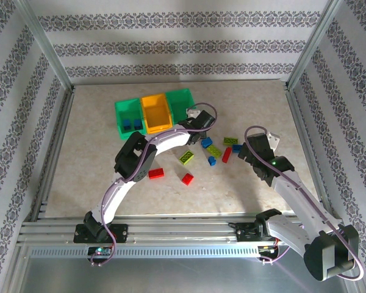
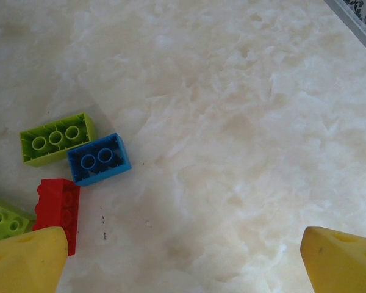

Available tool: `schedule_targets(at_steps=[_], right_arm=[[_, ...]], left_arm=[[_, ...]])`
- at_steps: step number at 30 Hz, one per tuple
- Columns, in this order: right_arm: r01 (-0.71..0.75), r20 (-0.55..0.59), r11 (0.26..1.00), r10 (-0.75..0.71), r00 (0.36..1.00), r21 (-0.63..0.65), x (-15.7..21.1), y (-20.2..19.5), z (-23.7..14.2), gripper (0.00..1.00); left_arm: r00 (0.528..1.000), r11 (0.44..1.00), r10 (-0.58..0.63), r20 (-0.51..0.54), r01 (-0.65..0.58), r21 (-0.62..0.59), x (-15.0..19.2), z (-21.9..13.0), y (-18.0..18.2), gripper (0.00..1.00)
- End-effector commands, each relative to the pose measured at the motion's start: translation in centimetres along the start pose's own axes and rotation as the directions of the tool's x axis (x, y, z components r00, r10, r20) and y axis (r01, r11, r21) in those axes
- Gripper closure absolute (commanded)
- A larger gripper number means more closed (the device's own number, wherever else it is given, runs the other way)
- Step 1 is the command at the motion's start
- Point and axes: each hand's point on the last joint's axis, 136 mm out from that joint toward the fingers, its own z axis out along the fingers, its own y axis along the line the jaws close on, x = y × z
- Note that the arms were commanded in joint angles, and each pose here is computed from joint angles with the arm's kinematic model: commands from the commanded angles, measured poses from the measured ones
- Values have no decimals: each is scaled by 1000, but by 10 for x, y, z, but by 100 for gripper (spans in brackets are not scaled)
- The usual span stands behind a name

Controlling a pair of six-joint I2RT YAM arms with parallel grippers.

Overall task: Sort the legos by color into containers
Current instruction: Pick up the lego from the center of the table, then place the lego in the container.

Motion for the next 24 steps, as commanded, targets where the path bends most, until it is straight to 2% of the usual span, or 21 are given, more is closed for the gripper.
schedule_targets(at_steps=[1,6,13,19,24], right_arm=[[5,-17,1000,-5,1000,14,5,-4,3,2],[3,-19,1000,-3,1000,5,5,-2,2,2],[-5,-19,1000,5,1000,-3,6,-1,3,2],[-7,-28,1000,7,1000,-8,8,2,5,2],[-4,-30,1000,4,1000,-11,8,4,5,2]], left_arm=[[1000,998,-18,-12,18,55,-3,-16,-1,70],[1000,994,-22,7,22,110,-6,-41,1,70],[995,990,-18,96,4,142,-21,-92,22,70],[980,997,34,196,-47,63,-36,-135,59,70],[969,998,62,238,-58,-25,-42,-164,102,70]])
